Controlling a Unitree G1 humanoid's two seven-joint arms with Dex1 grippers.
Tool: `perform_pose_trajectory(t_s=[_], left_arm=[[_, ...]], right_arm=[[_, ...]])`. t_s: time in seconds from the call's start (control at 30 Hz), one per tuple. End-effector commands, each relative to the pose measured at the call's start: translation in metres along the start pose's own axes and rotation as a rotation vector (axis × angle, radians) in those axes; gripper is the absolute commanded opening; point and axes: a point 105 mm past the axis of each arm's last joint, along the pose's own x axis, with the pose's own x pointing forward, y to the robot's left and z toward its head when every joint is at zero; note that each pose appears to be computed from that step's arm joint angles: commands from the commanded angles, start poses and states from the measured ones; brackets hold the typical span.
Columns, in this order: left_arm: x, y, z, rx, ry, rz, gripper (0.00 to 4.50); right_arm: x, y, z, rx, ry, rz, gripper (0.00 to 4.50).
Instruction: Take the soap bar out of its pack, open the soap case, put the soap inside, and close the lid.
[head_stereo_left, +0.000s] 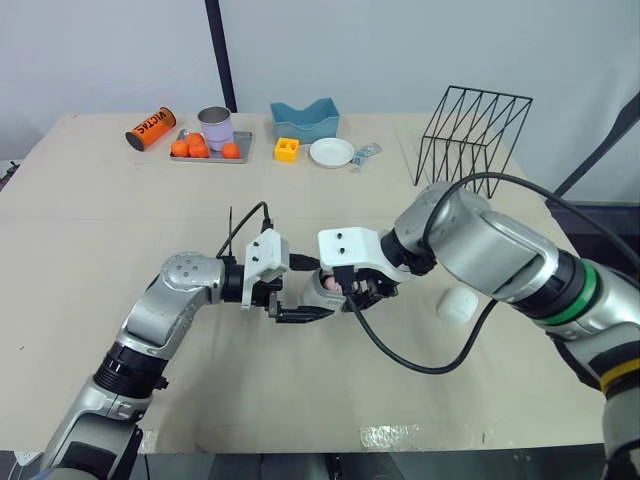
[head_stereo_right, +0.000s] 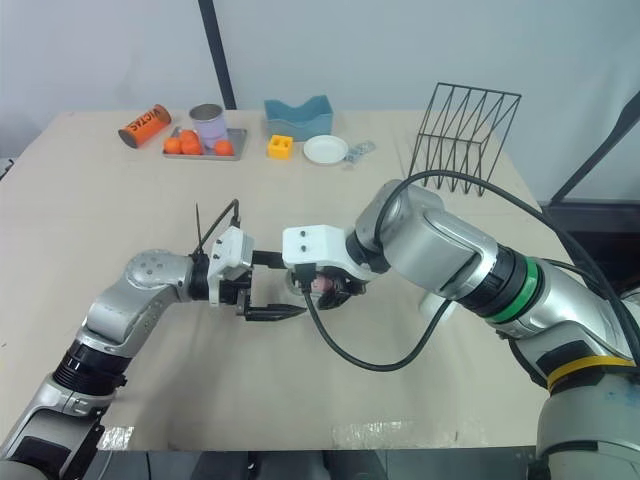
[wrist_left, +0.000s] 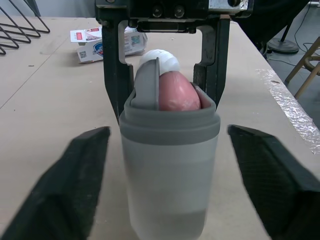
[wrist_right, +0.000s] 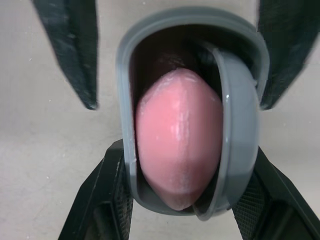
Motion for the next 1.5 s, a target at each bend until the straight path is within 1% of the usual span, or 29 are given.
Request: perform_pose_trajectory(t_s=[0.03,0.4,0.43,0.53,0.67,0.73,0.77,0.83,0.87,0.9,0.97,1.17,1.27,1.43,1.5], left_arm=[[0.002,0.002,0.013,0.054,-0.019,0.0,2.82],[0.004,0.001,0.01,0.052,-0.006,-0.005,2.82],[0.004,0.0,0.01,0.049,-0.005,-0.009,2.3],[0.004,-0.001,0.01,0.046,-0.003,-0.014,1.94],[0.004,-0.003,0.009,0.043,0.002,-0.021,1.94],[0.004,-0.004,0.007,0.044,0.007,-0.021,1.94],[0.004,-0.003,0.007,0.047,0.01,-0.018,1.94],[0.003,-0.002,0.007,0.052,0.009,-0.007,1.94],[0.002,-0.002,0.007,0.052,0.008,-0.004,1.94],[0.001,-0.001,0.006,0.051,0.007,0.001,1.94],[0.0,0.0,0.006,0.051,0.007,0.008,1.94],[-0.016,0.001,0.001,0.042,0.019,0.052,1.94],[-0.024,0.002,0.002,0.036,0.002,0.086,1.94],[-0.035,0.003,0.003,0.012,-0.041,0.146,1.94],[-0.044,0.0,0.002,-0.002,-0.07,0.203,1.94]], right_arm=[[-0.011,-0.004,0.011,-0.034,-0.03,-0.04,1.98],[-0.011,-0.001,0.016,-0.032,-0.046,-0.027,1.98],[-0.011,-0.001,0.017,-0.031,-0.047,-0.027,1.98],[-0.012,0.0,0.019,-0.025,-0.058,-0.025,1.98],[-0.014,0.001,0.026,-0.014,-0.091,-0.019,1.98],[-0.015,0.001,0.029,-0.016,-0.11,-0.021,2.98],[-0.015,0.001,0.029,-0.013,-0.117,-0.024,3.26],[-0.015,-0.001,0.029,-0.003,-0.127,-0.034,4.18],[-0.015,-0.001,0.028,0.001,-0.13,-0.036,4.38],[-0.015,-0.001,0.028,0.012,-0.136,-0.034,4.46],[-0.015,-0.001,0.027,0.023,-0.141,-0.035,4.46],[-0.019,-0.012,0.0,0.079,-0.119,-0.102,4.46],[-0.022,-0.015,-0.01,0.108,-0.129,-0.139,4.46],[-0.031,-0.023,-0.011,0.142,-0.258,-0.237,4.46],[-0.039,-0.027,-0.014,0.232,-0.385,-0.317,4.46]])
